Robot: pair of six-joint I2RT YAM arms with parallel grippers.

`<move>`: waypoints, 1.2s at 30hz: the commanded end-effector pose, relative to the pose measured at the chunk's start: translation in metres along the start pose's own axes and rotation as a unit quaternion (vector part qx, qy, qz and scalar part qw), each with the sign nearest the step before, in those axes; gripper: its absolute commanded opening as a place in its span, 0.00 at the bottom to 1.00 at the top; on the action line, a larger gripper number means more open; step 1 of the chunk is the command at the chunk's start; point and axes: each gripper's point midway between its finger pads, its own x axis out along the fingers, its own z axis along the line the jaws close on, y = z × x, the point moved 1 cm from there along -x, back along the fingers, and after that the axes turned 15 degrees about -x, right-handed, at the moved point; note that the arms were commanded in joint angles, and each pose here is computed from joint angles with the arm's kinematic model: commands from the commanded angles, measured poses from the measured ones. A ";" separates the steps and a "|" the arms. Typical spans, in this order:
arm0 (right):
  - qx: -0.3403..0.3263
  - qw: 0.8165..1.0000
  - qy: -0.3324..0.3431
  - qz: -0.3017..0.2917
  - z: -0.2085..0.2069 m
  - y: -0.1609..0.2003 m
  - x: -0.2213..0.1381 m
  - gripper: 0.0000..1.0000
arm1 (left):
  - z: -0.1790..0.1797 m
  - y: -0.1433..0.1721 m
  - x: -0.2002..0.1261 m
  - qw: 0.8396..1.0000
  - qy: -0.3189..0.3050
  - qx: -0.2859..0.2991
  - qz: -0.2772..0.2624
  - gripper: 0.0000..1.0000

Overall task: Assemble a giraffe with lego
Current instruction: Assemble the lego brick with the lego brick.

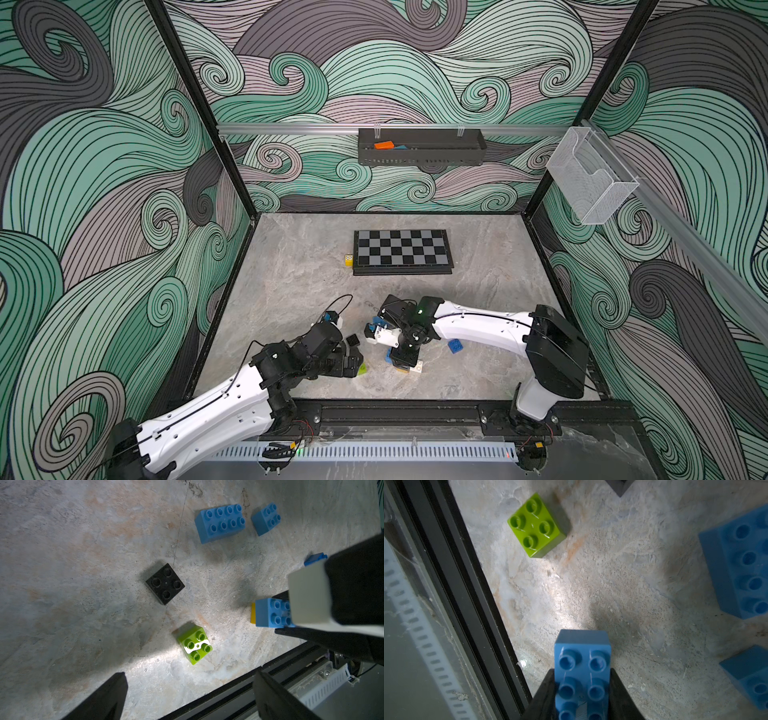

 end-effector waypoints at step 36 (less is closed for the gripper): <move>-0.013 1.000 0.016 0.011 0.002 0.018 -0.020 0.24 | -0.001 0.001 0.007 1.000 -0.006 0.017 0.007 0.99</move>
